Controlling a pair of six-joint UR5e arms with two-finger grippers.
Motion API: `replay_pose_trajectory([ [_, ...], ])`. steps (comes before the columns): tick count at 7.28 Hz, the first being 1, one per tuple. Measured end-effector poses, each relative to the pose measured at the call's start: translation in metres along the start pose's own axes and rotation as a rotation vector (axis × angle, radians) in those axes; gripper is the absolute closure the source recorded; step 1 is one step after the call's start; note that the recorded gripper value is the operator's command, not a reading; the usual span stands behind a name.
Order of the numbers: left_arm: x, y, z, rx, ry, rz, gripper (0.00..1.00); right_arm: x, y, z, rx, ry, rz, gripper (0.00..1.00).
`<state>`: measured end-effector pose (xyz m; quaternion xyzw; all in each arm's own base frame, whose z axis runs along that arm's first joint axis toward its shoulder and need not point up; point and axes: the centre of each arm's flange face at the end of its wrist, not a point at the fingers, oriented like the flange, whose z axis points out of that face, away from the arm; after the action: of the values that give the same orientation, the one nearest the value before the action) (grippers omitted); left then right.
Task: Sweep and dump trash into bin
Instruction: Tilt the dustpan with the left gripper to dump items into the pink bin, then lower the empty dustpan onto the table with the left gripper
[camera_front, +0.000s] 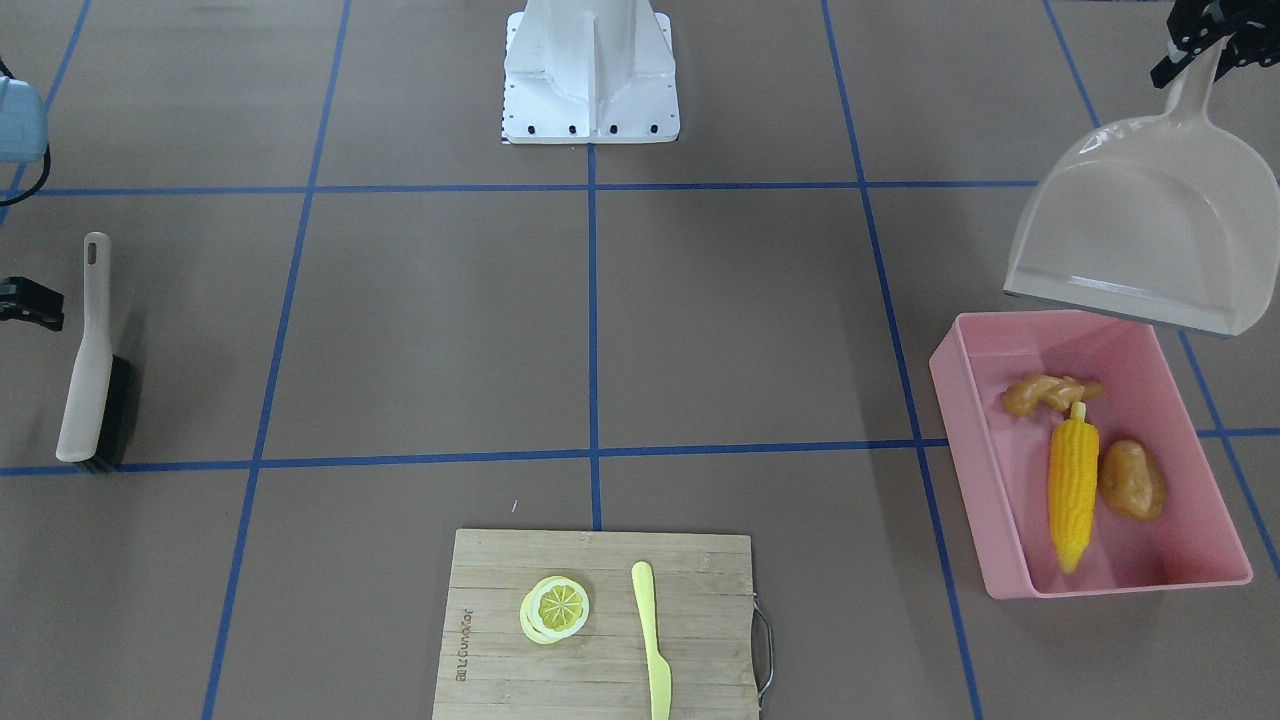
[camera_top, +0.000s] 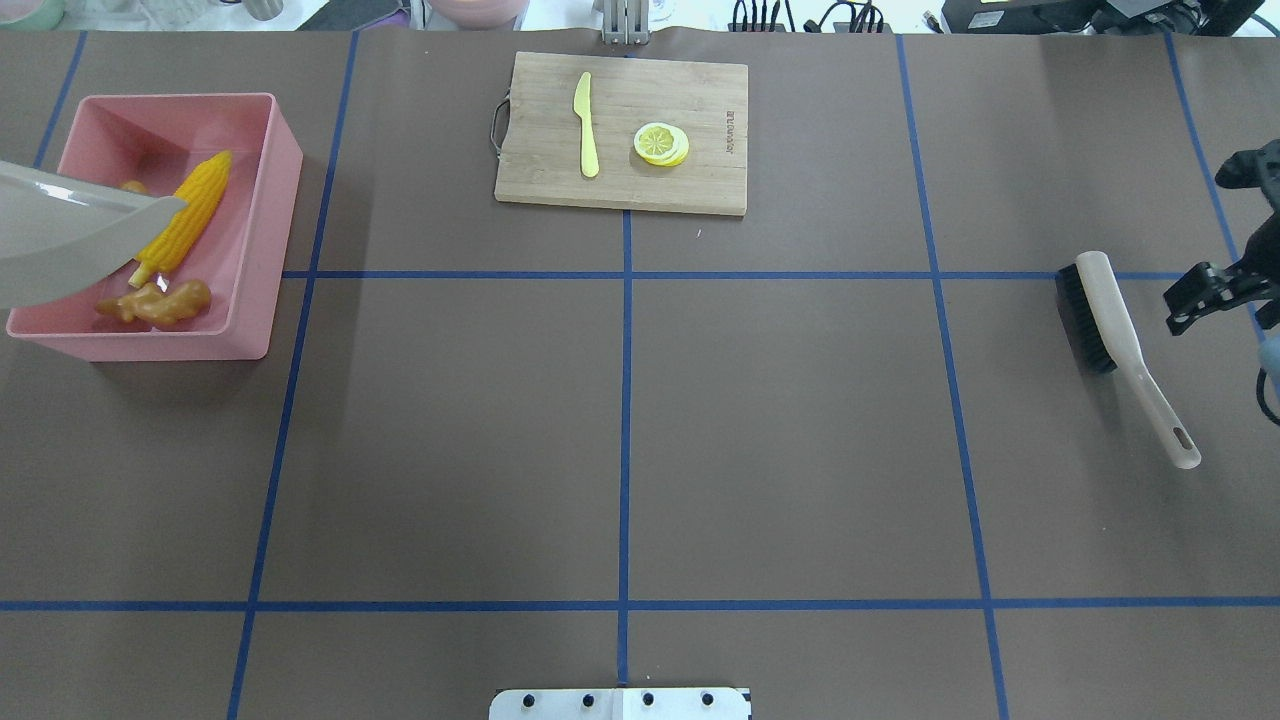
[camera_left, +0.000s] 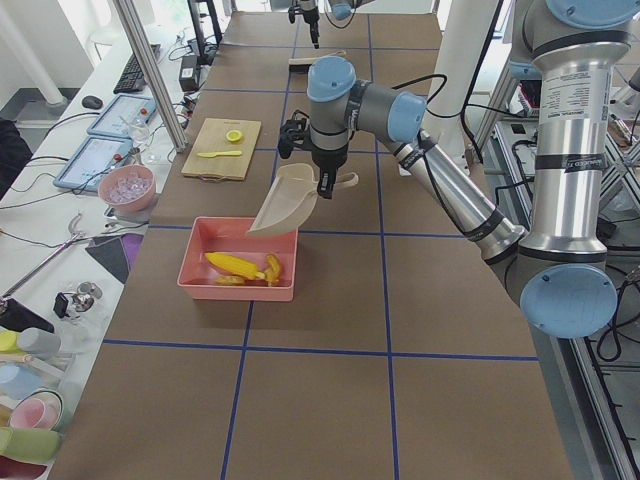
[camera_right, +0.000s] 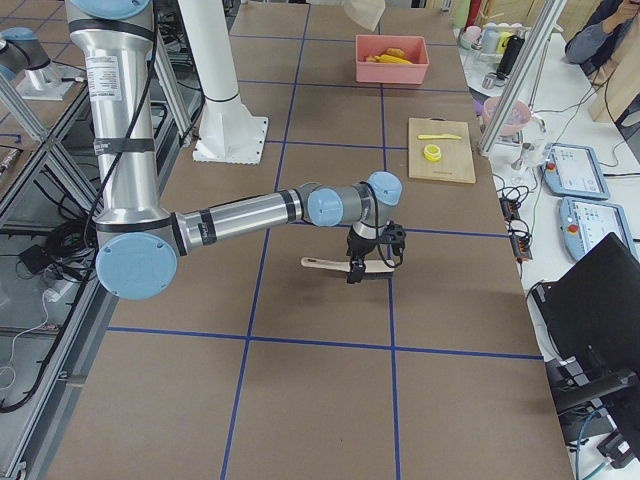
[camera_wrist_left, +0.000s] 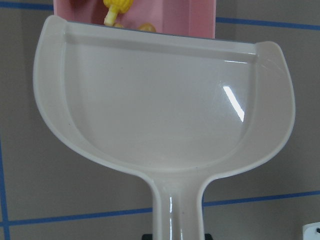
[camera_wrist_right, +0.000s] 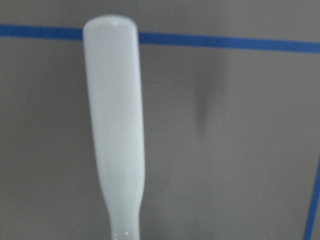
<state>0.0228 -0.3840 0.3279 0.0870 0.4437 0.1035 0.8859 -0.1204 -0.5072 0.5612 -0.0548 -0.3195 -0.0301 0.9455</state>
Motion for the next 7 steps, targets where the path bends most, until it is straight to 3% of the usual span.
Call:
replay_pose_trajectory([
  [2,0.040,-0.013,0.016,0.016,0.013,0.241,1.00,0.079,0.010,-0.030,0.059,0.016,-0.004,0.00],
  [4,0.087,-0.025,0.047,0.016,-0.018,0.548,1.00,0.155,0.049,-0.040,0.080,0.015,-0.014,0.00],
  [7,0.164,-0.028,0.108,0.007,-0.031,0.951,1.00,0.179,0.063,-0.041,0.085,0.016,-0.011,0.00],
])
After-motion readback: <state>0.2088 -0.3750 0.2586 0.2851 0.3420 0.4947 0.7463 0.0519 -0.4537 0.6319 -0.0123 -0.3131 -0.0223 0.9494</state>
